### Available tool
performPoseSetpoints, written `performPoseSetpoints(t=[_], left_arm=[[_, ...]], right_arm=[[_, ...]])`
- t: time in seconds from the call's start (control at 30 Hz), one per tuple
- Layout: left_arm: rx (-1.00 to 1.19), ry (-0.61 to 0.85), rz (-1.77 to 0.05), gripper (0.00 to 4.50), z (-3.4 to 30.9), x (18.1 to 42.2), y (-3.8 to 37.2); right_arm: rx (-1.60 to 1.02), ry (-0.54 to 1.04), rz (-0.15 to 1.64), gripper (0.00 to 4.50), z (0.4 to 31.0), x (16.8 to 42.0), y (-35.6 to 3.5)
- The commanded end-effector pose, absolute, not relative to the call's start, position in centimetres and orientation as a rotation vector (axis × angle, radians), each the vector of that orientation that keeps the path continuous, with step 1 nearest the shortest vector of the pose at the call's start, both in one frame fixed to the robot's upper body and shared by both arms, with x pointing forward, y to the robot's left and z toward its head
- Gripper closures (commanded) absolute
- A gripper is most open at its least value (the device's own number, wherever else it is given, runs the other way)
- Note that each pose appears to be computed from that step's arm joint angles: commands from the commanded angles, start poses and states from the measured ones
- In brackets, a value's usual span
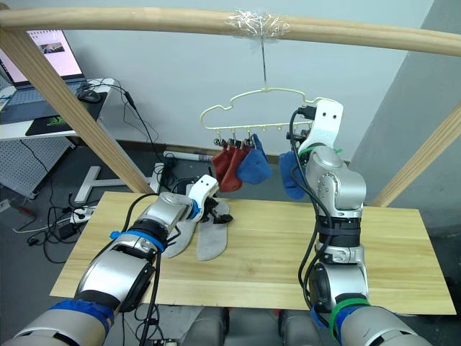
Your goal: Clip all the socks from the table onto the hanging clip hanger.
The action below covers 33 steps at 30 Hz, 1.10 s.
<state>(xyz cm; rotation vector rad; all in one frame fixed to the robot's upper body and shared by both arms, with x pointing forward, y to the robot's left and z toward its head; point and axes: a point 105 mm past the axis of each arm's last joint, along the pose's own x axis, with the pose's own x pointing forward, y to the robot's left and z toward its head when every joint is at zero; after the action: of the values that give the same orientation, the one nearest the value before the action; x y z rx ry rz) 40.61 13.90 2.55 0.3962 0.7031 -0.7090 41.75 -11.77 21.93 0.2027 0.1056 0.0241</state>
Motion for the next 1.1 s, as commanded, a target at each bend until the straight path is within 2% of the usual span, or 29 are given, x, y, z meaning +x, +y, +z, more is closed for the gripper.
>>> performPoseSetpoints(t=[0.03, 0.1, 0.23, 0.5, 0.57, 0.6, 0.87, 1.1], left_arm=[[0.374, 0.789, -0.72, 0.2, 0.6, 39.3, 14.3], [0.374, 0.788, -0.72, 0.51, 0.6, 39.3, 14.3], [0.372, 0.787, -0.722, 1.47, 0.6, 39.3, 14.3], [0.377, 0.787, -0.73, 3.52, 0.7, 39.3, 14.3], [0.376, 0.786, -0.73, 4.22, 0.7, 39.3, 14.2], [0.375, 0.785, -0.731, 4.42, 0.7, 39.3, 14.2], [0.316, 0.751, -0.788, 4.47, 1.2, 39.1, 13.2], [0.117, 0.548, -0.991, 4.47, 5.6, 38.7, 9.9]], right_arm=[[0.209, 0.054, 0.017, 4.39, 23.3, 41.4, -12.1], [0.209, 0.054, 0.016, 4.39, 23.3, 41.3, -12.2], [0.208, 0.055, 0.015, 4.39, 23.2, 41.3, -12.2], [0.209, 0.058, 0.015, 4.39, 23.1, 41.3, -12.2], [0.209, 0.059, 0.014, 4.39, 23.1, 41.3, -12.2], [0.209, 0.06, 0.014, 4.39, 23.1, 41.3, -12.2], [0.209, 0.06, 0.015, 4.39, 23.0, 41.3, -12.1], [0.212, 0.056, 0.02, 4.39, 23.1, 41.3, -12.0]])
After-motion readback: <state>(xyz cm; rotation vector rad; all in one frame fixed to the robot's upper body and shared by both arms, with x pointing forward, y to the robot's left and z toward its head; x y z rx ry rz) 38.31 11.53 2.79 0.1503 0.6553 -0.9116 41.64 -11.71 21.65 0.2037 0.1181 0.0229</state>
